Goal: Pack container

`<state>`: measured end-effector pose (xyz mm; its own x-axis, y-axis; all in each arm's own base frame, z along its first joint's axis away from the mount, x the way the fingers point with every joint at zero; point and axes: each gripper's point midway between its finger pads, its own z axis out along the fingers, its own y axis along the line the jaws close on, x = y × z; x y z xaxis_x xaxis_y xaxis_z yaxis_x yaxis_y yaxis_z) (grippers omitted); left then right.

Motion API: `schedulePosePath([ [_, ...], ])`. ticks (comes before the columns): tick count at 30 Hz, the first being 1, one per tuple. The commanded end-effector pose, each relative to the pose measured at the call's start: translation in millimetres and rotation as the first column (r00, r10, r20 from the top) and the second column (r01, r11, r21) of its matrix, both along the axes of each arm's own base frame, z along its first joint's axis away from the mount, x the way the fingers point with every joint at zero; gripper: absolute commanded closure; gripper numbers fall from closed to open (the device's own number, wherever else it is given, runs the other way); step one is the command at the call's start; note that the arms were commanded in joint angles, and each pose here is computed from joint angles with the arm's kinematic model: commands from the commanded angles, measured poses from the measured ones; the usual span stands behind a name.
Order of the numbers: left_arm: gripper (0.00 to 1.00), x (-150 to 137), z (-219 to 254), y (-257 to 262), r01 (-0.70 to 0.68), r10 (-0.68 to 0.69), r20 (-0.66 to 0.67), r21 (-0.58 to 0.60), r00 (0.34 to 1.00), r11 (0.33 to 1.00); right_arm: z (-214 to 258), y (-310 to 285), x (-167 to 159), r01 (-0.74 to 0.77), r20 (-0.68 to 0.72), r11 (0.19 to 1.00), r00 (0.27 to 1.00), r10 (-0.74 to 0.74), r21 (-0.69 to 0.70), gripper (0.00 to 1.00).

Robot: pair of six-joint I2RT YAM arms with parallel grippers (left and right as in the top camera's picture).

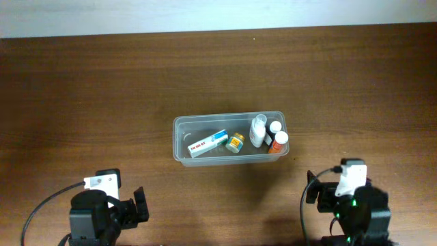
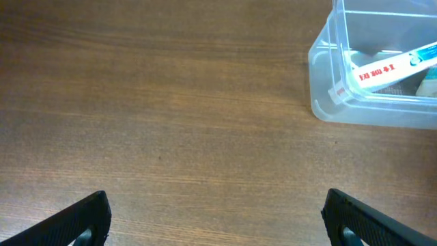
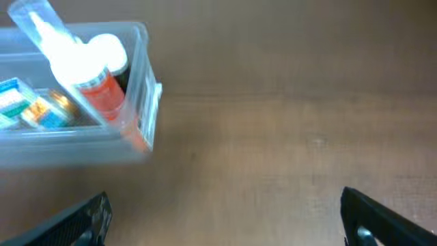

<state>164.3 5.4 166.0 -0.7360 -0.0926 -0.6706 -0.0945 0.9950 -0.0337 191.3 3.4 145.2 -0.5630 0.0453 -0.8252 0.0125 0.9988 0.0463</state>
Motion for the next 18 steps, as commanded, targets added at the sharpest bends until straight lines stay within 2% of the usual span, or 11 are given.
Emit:
schedulePosePath([
  [1,0.01,0,1,-1,0.016,-0.016,0.005,0.003,1.000,1.000,-11,0,5,0.003,0.113,1.000,0.994,-0.003,0.000,0.02],
  [5,0.00,0,1,-1,0.016,-0.016,0.005,0.003,1.000,1.000,0,2,34,-0.008,0.320,1.000,0.948,0.005,0.007,0.02],
  [10,0.01,0,1,-1,0.016,-0.016,0.005,0.003,1.000,1.000,11,2,52,-0.008,0.472,1.000,0.882,0.015,-0.017,0.02],
  [18,0.00,0,1,-1,0.016,-0.016,0.005,0.003,1.000,1.000,11,3,54,-0.012,0.487,1.000,0.873,0.018,-0.016,0.02],
])
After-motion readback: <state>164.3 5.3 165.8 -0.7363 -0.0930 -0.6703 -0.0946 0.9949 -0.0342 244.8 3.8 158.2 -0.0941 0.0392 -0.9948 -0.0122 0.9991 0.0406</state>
